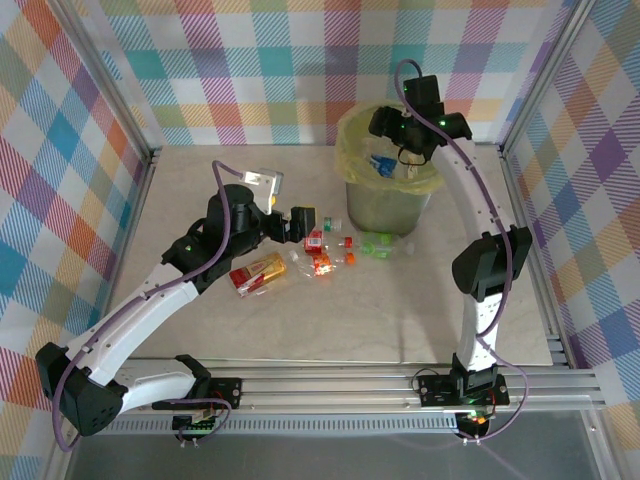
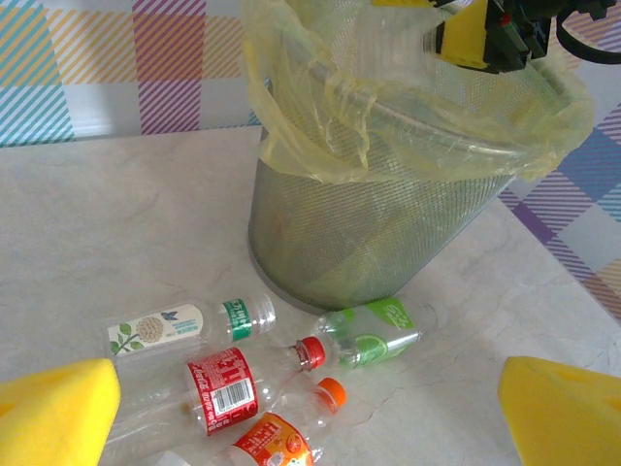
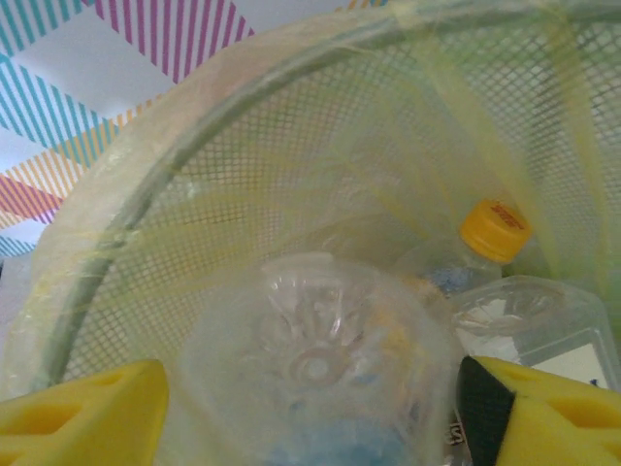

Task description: Put the plastic bottles in the bin

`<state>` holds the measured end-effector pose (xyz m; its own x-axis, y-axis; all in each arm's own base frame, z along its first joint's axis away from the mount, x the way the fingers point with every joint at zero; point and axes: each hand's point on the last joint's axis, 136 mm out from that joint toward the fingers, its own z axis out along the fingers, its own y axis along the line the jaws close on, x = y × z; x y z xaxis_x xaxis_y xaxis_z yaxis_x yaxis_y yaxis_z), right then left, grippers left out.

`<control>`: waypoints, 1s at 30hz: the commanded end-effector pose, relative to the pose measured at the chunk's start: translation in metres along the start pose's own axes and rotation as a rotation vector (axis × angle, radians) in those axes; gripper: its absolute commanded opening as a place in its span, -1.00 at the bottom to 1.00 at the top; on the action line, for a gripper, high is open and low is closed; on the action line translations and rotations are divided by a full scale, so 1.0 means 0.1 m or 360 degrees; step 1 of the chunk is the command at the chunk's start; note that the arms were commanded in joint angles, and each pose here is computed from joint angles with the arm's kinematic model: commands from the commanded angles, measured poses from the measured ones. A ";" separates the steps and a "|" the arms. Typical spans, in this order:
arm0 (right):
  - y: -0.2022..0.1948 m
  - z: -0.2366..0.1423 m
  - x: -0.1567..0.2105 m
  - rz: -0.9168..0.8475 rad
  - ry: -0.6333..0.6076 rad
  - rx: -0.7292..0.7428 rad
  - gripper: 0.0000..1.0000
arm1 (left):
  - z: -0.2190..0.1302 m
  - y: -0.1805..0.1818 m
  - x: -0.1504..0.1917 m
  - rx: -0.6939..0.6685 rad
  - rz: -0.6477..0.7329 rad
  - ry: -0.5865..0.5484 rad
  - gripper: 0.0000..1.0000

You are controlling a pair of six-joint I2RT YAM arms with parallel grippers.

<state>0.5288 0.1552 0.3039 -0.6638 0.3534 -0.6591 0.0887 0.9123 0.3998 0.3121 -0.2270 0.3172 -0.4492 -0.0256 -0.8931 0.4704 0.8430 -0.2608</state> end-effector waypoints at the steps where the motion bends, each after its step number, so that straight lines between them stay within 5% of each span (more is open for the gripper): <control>1: -0.16 0.00 -0.02 0.0034 0.0010 0.0070 0.80 | -0.03 -0.04 -0.06 -0.0002 0.0000 -0.0025 1.00; 4: -0.20 -0.04 -0.03 0.0030 0.0009 0.0084 1.00 | -0.03 -0.02 -0.06 -0.0015 -0.0004 -0.0025 1.00; 20: -0.01 -0.93 -0.05 -0.0193 -0.0013 -0.0059 1.00 | -0.06 0.36 0.21 -0.0316 -0.0125 0.0070 1.00; 30: 0.12 -1.58 0.50 -0.0359 -0.0003 -0.0129 0.99 | -0.09 0.57 0.87 -0.0419 0.0094 0.0545 1.00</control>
<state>0.3948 0.1503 0.3892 -0.6383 0.1831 -0.7477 -0.1117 0.9390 0.3253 0.3035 -0.1886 0.2543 -0.6041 0.0509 -0.7953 0.2992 0.9394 -0.1672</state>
